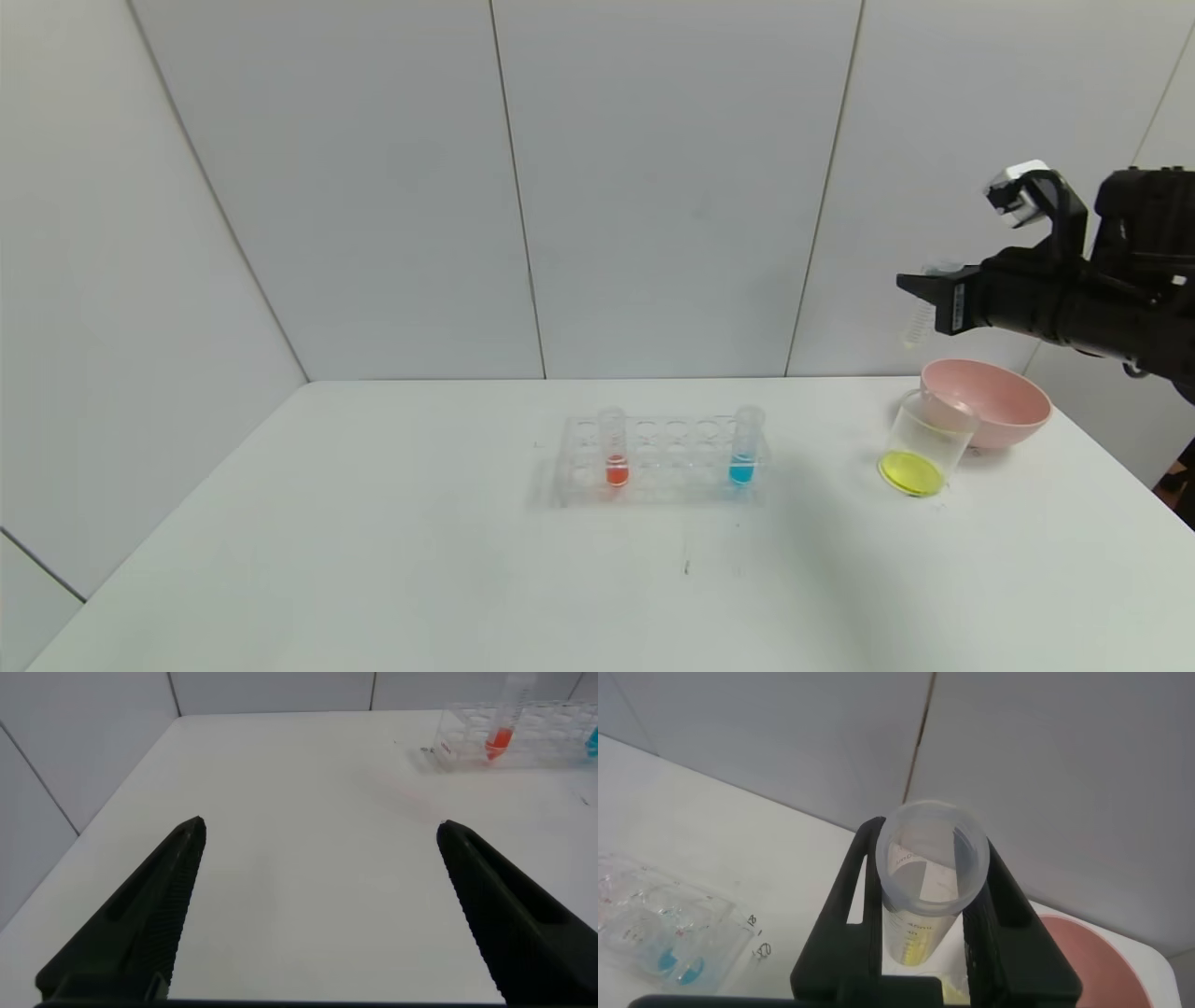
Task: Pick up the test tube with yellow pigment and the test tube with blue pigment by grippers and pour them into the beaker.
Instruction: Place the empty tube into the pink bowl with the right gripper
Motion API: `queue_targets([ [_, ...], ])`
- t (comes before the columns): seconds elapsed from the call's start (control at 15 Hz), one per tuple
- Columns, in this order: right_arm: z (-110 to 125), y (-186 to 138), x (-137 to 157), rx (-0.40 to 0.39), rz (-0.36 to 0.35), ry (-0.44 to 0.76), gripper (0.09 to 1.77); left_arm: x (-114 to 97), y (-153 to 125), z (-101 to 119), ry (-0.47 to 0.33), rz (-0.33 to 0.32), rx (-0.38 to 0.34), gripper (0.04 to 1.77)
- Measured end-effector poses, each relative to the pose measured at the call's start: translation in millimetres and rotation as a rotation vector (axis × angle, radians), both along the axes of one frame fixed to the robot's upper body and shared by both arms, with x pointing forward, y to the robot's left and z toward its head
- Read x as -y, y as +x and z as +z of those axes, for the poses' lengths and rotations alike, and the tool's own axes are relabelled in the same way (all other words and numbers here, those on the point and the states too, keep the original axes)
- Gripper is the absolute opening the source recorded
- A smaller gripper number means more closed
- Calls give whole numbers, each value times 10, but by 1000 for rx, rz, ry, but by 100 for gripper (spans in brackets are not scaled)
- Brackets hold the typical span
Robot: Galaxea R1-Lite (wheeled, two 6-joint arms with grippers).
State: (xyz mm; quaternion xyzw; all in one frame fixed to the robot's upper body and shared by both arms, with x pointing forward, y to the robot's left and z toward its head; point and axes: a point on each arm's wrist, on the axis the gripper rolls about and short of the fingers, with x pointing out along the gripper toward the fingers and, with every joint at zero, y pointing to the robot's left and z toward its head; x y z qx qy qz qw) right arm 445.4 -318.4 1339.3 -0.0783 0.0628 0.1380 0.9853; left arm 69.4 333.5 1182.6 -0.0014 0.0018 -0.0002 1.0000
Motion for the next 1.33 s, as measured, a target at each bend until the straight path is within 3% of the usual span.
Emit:
queue_targets([
  [0.2,-76,-276,328,39,-106,68,55,0,0,0,0,0,0,176],
  [0.47,-51,-234,667,54,-210,113,55,0,0,0,0,0,0,176],
  [1.07,-647,754,1100,49,-276,138,55,0,0,0,0,0,0,176],
  [1.33,-878,975,1209,31,-282,140,55,0,0,0,0,0,0,176],
])
